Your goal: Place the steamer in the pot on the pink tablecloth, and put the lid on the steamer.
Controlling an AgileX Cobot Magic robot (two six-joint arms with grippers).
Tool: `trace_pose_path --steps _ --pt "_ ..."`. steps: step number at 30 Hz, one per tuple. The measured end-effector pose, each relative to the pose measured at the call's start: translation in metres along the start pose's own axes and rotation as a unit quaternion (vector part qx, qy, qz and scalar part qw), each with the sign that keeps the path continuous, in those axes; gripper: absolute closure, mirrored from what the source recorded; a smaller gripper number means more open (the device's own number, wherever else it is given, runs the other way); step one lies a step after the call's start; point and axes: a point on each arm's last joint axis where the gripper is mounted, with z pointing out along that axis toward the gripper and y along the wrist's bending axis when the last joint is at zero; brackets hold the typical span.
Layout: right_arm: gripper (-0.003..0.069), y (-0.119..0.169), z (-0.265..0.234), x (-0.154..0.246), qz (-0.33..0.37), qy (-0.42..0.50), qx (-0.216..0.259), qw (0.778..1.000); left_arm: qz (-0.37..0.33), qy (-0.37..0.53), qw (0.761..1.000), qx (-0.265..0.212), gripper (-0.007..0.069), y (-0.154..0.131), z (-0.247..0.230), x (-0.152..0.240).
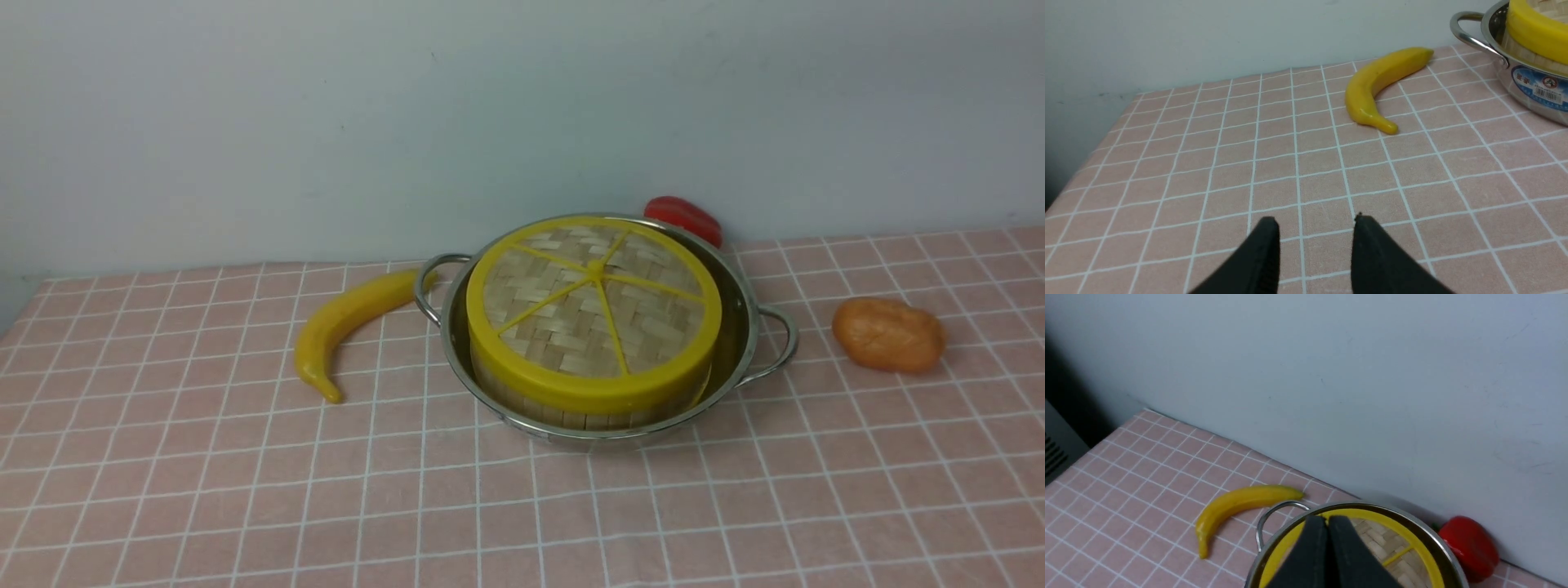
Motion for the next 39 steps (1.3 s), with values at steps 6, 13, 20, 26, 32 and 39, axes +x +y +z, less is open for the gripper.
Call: trace_pose_path --steps 6,13,20,26,32,39 --pt "0.0655 -0.022 0.002 0.021 -0.038 -0.04 0.058 0.997 0.0 0.0 1.0 0.0 0.0382 0.0 0.0 0.0" --pt "0.0645 -0.083 -0.048 0.112 0.041 -0.106 0.113 0.987 0.0 0.0 1.0 0.0 0.0382 0.0 0.0 0.0" --pt "0.063 -0.103 -0.103 0.232 0.102 -0.155 0.197 0.963 0.0 0.0 1.0 0.0 0.0382 0.0 0.0 0.0" --pt "0.0619 -0.09 -0.126 0.311 0.09 -0.218 0.2 0.951 0.0 0.0 1.0 0.0 0.0382 0.0 0.0 0.0" --pt "0.0605 -0.089 -0.116 0.376 0.109 -0.216 0.194 0.951 0.0 0.0 1.0 0.0 0.0382 0.0 0.0 0.0" --pt "0.0592 -0.089 -0.112 0.393 0.141 -0.191 0.186 0.953 0.0 0.0 1.0 0.0 0.0382 0.0 0.0 0.0"
